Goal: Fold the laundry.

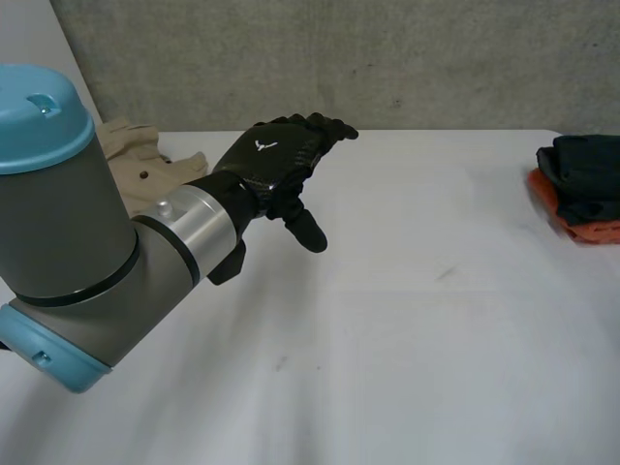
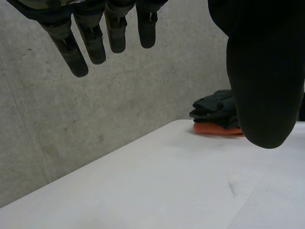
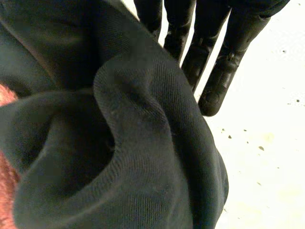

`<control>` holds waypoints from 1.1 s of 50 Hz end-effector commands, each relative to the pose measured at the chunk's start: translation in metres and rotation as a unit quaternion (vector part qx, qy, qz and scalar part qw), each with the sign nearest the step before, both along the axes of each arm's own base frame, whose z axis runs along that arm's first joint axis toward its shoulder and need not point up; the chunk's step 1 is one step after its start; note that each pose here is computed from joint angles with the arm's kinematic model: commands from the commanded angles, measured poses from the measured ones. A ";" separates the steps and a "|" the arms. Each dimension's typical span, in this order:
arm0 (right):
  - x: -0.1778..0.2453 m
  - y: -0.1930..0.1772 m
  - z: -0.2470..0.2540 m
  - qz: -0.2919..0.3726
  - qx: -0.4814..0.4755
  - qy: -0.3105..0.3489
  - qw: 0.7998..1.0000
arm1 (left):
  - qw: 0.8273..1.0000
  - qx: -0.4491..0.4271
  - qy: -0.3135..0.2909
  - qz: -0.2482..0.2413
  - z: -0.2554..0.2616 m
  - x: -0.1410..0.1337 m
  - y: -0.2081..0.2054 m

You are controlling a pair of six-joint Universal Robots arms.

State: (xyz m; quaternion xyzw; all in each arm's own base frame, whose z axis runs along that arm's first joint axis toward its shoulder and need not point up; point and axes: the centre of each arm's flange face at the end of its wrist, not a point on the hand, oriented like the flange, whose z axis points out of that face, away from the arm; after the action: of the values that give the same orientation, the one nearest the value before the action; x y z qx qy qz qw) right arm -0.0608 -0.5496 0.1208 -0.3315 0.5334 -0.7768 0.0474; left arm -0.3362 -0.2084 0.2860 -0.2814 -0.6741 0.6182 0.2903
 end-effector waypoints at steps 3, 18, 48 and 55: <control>-0.019 0.009 0.015 -0.015 0.011 -0.008 1.000 | 1.000 0.001 0.000 -0.002 0.000 -0.001 0.002; -0.120 0.063 0.091 -0.307 0.004 0.012 0.951 | 1.000 -0.012 0.005 0.000 0.008 0.001 0.001; 0.303 0.261 0.116 0.029 0.088 0.007 0.996 | 0.946 -0.166 -0.137 0.243 -0.038 0.166 -0.235; 0.312 0.285 0.071 0.045 0.142 0.051 0.988 | 0.943 -0.172 -0.178 0.224 -0.091 0.185 -0.281</control>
State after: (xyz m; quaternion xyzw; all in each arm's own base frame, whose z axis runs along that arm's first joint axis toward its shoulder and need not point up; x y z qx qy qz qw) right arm 0.2467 -0.2789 0.2253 -0.3583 0.5987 -0.7092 0.1011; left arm -0.1639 -0.4570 0.2354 -0.2441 -0.6437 0.7249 -0.0231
